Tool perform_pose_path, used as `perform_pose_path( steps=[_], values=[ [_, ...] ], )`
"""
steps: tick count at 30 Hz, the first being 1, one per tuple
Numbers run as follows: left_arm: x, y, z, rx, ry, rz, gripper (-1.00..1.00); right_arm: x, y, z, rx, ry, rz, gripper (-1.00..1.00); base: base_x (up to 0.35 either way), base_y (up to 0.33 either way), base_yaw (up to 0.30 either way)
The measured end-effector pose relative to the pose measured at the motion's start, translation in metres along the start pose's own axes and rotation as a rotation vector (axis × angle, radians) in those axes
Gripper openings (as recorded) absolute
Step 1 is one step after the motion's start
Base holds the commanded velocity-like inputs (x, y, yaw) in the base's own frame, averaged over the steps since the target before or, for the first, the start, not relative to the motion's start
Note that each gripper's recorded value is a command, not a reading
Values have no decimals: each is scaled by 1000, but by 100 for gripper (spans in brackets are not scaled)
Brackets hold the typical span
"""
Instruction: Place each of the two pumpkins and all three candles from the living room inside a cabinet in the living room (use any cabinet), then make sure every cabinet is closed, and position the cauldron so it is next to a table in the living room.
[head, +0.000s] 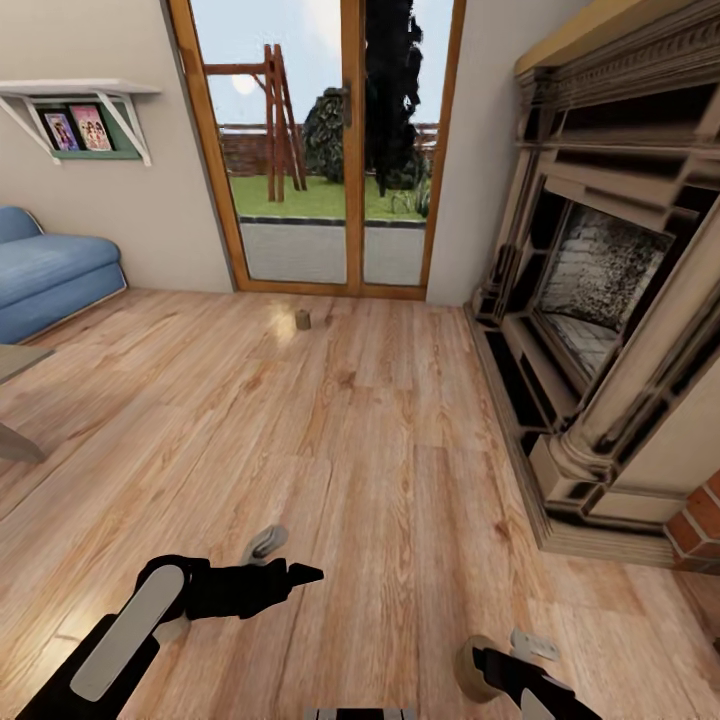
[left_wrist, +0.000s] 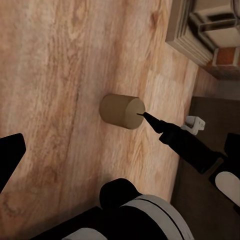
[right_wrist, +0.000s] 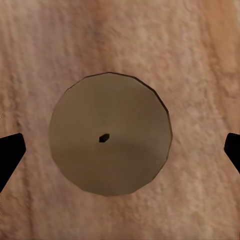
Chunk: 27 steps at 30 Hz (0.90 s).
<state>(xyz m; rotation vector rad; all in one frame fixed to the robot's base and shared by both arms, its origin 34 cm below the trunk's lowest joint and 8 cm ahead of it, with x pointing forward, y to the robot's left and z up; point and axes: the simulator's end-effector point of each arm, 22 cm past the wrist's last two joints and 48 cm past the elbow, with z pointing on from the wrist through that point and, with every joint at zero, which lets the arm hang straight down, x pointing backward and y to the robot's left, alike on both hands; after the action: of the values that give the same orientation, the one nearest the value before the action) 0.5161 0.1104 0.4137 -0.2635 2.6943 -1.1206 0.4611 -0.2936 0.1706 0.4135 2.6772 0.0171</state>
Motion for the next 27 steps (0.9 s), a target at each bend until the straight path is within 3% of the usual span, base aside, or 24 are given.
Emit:
perform_pose_path(
  steps=[6, 10, 13, 23, 27],
  values=[
    [0, 0, 0, 1, 0, 0, 100, 1, 15, 0, -24, -3, -19, 100, 0, 0, 0],
    [0, 2, 1, -2, 2, -3, 100, -10, 46, 1, -58, -16, -86, 100, 0, 0, 0],
    [2, 6, 5, -4, 11, -11, 100, -14, 61, 5, -73, -19, -103, 100, 0, 0, 0],
    [4, 6, 7, -3, 16, -13, 100, -15, 65, 6, -73, -18, -106, 100, 0, 0, 0],
    [5, 6, 7, -3, 18, -12, 100, -15, 57, 7, -39, -13, -103, 100, 0, 0, 0]
  ],
)
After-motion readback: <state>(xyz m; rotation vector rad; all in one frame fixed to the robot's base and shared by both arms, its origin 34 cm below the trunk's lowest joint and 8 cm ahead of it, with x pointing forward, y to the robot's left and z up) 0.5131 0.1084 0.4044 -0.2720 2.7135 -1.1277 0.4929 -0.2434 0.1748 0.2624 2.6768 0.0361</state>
